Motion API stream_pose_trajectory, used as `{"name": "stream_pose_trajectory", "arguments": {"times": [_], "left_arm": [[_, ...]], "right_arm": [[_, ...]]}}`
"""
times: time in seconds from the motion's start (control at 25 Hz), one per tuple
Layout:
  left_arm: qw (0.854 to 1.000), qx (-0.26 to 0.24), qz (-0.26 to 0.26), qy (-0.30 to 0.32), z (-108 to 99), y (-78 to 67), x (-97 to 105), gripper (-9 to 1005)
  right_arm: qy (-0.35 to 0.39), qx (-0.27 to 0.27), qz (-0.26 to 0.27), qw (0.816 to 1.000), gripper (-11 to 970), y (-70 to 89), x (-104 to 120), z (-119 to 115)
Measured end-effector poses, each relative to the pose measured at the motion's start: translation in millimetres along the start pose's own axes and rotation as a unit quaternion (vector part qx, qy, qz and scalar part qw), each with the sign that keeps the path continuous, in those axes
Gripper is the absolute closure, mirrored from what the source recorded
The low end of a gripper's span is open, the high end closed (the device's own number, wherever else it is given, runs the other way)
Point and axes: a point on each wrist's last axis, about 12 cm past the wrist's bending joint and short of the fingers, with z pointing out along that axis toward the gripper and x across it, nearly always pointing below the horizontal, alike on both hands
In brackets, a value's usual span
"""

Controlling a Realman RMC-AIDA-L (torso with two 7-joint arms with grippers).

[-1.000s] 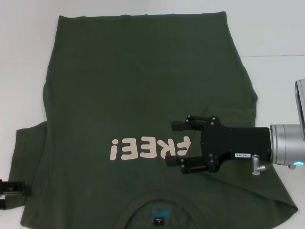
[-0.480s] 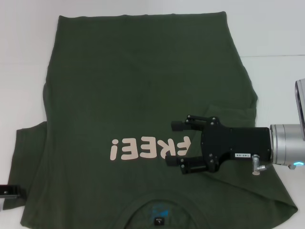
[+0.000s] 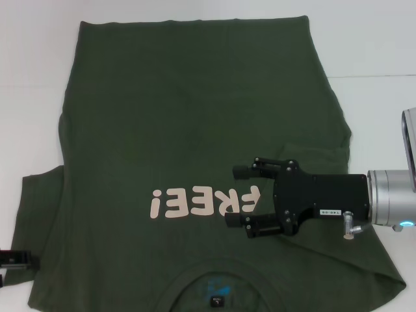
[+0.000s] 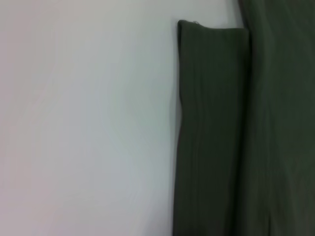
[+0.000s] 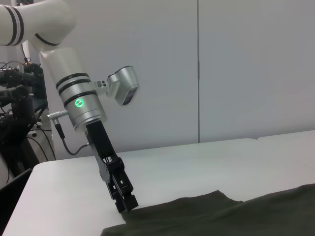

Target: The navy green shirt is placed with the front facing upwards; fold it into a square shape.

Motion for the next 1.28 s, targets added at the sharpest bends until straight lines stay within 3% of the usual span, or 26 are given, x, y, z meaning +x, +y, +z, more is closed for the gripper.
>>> {"name": "stream_pose_trajectory", "arguments": {"times": [1.12, 1.28], "left_arm": [[1.0, 0.018, 0.007, 0.008, 8, -9.5, -5, 170], [1.0, 0.022, 0.006, 0.012, 10, -10.3, -6, 211]], "right_arm": [[0.001, 0.001, -0.001, 1.0, 60, 0.2, 1, -1], [0.0, 0.0, -0.001, 1.0, 60, 0.6, 1, -1]]}}
